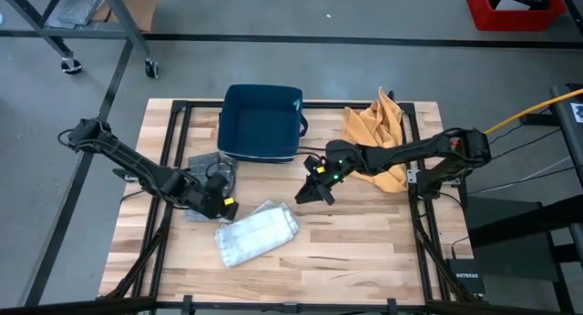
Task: Fold towel
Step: Move the gray patterned towel to the center, then stack the folded white patterned towel on top of the folded gray patterned towel
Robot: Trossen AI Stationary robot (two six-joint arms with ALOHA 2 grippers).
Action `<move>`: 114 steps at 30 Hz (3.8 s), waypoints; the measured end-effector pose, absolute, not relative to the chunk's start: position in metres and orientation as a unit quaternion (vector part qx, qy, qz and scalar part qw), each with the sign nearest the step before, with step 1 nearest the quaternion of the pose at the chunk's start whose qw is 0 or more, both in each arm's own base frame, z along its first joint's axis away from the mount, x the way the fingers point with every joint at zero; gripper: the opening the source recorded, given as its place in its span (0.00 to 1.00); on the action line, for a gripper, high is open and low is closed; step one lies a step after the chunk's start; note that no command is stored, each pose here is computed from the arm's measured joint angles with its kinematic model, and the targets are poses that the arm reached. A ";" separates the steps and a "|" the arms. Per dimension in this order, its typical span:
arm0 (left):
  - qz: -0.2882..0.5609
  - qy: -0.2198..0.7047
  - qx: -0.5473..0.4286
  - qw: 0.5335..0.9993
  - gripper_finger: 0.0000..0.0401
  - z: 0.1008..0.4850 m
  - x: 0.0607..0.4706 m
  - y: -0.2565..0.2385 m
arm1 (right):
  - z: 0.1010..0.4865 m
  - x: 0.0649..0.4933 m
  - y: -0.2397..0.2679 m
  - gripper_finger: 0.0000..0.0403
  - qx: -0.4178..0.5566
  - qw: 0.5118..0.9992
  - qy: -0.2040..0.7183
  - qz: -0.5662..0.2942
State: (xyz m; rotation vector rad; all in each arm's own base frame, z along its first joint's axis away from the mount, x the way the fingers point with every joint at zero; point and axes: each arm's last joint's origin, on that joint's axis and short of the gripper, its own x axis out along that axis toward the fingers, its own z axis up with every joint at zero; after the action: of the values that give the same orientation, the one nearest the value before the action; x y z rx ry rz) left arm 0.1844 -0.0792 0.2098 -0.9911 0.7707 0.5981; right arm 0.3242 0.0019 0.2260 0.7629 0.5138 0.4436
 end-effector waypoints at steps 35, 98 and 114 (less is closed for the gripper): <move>0.420 0.363 -0.476 0.682 0.24 0.130 0.209 -0.067 | 0.220 0.322 0.002 0.31 0.373 0.864 0.275 0.198; 0.106 0.305 -0.577 0.750 0.24 0.203 0.192 -0.128 | 0.199 0.297 0.102 0.31 0.417 0.807 0.408 0.091; 0.143 0.324 -0.629 0.692 0.24 0.179 0.135 -0.189 | 0.199 0.286 0.132 0.31 0.450 0.817 0.361 -0.014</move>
State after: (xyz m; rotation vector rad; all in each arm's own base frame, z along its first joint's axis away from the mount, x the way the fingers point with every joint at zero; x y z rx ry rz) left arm 0.1346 -0.1893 0.1788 -1.4061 0.7242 0.3195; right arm 0.2862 0.1316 0.1986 0.9584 0.7700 -0.0303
